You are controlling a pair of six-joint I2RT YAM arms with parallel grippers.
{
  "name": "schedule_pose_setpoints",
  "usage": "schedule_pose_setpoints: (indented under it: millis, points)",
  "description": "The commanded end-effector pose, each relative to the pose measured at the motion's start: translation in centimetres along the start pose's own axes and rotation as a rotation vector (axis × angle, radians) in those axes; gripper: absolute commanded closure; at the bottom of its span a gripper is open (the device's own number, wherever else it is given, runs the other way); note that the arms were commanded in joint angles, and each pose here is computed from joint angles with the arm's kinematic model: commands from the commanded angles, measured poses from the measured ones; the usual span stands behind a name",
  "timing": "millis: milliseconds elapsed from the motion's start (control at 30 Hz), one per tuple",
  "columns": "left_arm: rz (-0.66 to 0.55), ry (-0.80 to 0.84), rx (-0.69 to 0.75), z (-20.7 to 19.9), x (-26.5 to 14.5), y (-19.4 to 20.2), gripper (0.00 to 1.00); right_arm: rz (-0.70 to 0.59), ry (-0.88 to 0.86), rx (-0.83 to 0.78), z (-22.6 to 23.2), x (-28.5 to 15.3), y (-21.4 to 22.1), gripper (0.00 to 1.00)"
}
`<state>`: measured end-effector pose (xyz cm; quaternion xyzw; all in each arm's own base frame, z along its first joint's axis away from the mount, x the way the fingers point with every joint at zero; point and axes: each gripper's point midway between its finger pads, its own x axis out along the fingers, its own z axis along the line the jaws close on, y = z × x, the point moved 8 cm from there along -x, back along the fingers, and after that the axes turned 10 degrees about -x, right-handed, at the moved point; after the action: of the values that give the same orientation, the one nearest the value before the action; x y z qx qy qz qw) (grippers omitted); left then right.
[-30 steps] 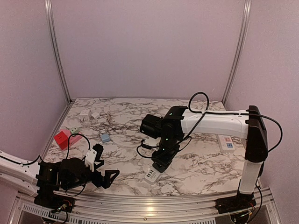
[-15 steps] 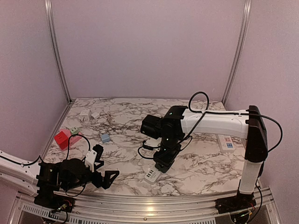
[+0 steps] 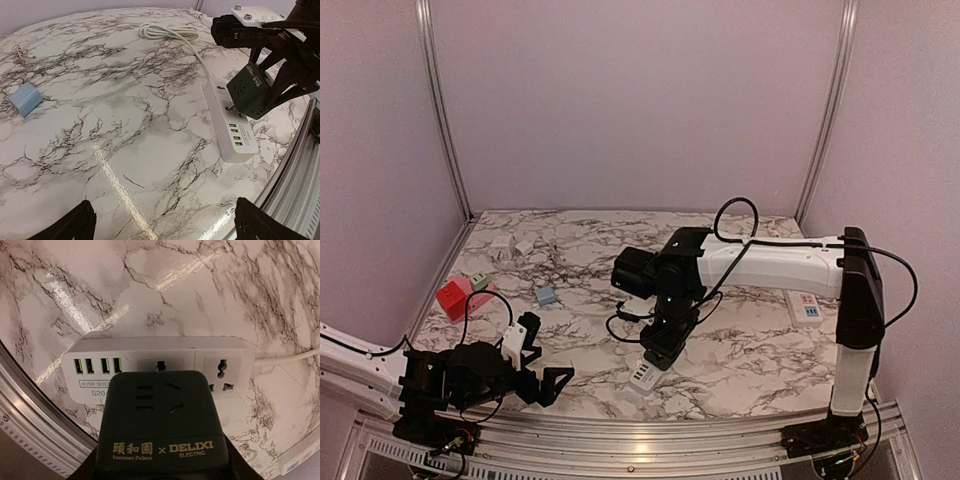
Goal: Insert the plug
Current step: Insert the plug into the socket slot.
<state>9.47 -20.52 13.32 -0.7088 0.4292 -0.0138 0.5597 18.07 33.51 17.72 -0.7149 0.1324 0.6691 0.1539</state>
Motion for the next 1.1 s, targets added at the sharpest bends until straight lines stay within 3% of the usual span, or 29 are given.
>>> schedule_pose_setpoints:
  millis: [0, 1067]
  points:
    - [-0.022, 0.007, -0.012, 0.1, -0.1, 0.0, 0.01, -0.012, 0.035, 0.002, -0.1, -0.9, -0.2, 1.0]
    - [-0.025, 0.011, -0.008, 0.0, -0.1, -0.2, 0.01, 0.065, -0.005, -0.021, 0.8, 1.9, 0.2, 1.0]
